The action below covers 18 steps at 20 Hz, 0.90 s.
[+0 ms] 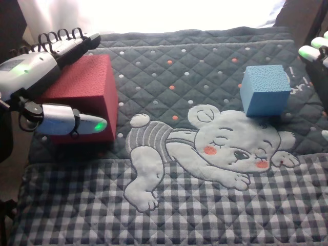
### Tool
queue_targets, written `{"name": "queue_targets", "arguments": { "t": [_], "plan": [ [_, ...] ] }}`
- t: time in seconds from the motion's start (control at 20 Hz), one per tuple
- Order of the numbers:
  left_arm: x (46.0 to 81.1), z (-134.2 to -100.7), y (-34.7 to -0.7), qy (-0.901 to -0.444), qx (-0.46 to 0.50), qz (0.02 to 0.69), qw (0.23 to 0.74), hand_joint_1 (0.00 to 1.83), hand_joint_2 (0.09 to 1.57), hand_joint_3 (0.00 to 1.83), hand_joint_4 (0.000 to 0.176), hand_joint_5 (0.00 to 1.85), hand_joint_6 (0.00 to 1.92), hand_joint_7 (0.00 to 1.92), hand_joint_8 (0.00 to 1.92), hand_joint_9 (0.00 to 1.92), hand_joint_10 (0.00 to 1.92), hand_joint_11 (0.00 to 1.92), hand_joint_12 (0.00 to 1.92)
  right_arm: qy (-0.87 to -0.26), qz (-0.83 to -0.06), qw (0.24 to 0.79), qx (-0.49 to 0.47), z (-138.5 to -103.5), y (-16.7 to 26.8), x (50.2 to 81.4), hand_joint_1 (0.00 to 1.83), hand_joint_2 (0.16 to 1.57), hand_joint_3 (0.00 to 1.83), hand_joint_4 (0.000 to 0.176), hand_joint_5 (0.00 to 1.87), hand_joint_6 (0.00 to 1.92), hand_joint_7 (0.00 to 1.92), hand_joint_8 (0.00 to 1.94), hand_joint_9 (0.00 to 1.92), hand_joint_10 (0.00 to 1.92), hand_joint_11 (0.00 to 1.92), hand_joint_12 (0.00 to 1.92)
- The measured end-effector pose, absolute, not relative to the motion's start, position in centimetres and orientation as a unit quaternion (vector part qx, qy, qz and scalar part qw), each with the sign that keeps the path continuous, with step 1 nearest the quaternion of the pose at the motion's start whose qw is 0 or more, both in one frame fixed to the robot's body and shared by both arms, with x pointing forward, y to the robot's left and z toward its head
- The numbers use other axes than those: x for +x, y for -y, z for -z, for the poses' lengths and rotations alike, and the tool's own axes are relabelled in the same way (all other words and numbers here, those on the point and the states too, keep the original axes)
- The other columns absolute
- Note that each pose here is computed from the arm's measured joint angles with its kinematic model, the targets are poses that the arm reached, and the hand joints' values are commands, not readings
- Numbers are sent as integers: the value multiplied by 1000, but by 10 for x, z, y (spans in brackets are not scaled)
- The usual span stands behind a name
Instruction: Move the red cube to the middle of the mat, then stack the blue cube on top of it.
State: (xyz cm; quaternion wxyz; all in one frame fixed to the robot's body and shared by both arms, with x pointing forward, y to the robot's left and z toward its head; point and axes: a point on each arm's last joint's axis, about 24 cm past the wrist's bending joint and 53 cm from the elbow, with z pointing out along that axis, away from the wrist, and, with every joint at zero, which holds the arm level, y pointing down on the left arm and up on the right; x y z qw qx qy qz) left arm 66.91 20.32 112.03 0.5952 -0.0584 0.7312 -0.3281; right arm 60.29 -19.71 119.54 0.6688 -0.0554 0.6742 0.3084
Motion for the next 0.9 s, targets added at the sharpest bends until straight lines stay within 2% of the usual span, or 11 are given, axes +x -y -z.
{"name": "queue_targets", "arguments": {
  "t": [0.05,0.1,0.15,0.25,0.3,0.35,0.4,0.55,0.7,0.8,0.9],
  "plan": [
    [670,-1120,-204,-731,-63,329,594,1034,924,12,69,51,19,48,17,15,6,0,0,-676,-309,667,-54,-1194,197,603,536,1220,2,0,0,0,0,0,0,0,0,0],
    [669,-1120,-202,-731,-61,330,595,1110,1018,0,73,316,3,232,154,45,576,0,783,-676,-309,667,-53,-1194,197,603,536,1226,5,0,0,0,0,0,0,0,0,0],
    [668,-1121,-201,-730,-61,332,594,1148,1026,0,65,454,48,319,227,35,897,0,1201,-676,-311,666,-51,-1194,198,603,531,1225,4,0,0,0,0,0,0,0,0,0],
    [664,-1123,-197,-726,-63,342,594,1199,1039,1,54,355,896,309,650,50,1146,0,1443,-678,-311,665,-52,-1193,198,602,386,1227,5,0,0,0,0,0,0,0,0,0],
    [660,-1125,-193,-725,-57,345,594,1227,1045,2,65,263,1271,227,996,19,1381,0,1617,-679,-311,663,-52,-1191,198,602,410,1232,6,0,0,0,0,0,0,0,0,0],
    [657,-1128,-192,-724,-50,347,595,1230,1046,2,81,201,1436,168,1196,5,1502,0,1764,-681,-310,662,-51,-1190,198,602,403,1231,4,0,0,0,0,0,0,0,0,0],
    [651,-1129,-188,-723,-40,353,593,1205,1043,0,53,153,1528,124,1301,0,1581,0,1889,-681,-311,661,-49,-1190,199,602,407,1238,7,0,0,0,0,0,0,0,0,0],
    [645,-1140,-178,-706,-32,382,595,1225,1059,5,100,83,1644,22,1626,0,1773,0,1921,-681,-311,661,-49,-1190,199,602,431,1247,7,0,0,0,0,0,0,0,36,19],
    [646,-1176,-155,-662,-10,418,622,1180,1082,12,80,104,1472,0,1588,0,1742,0,1921,-681,-311,661,-49,-1190,199,602,424,1251,5,0,0,0,0,0,0,0,32,32],
    [652,-1183,-132,-640,-21,455,619,1150,1052,0,66,172,1332,94,1351,0,1615,0,1921,-680,-312,662,-49,-1191,199,602,411,1255,5,0,0,0,0,0,0,0,1,5],
    [657,-1170,-112,-649,-26,471,597,1164,1039,0,65,187,1484,149,1484,0,1793,0,1921,-679,-315,662,-45,-1190,197,602,413,1253,3,0,0,0,0,0,0,0,0,0]
  ]
}}
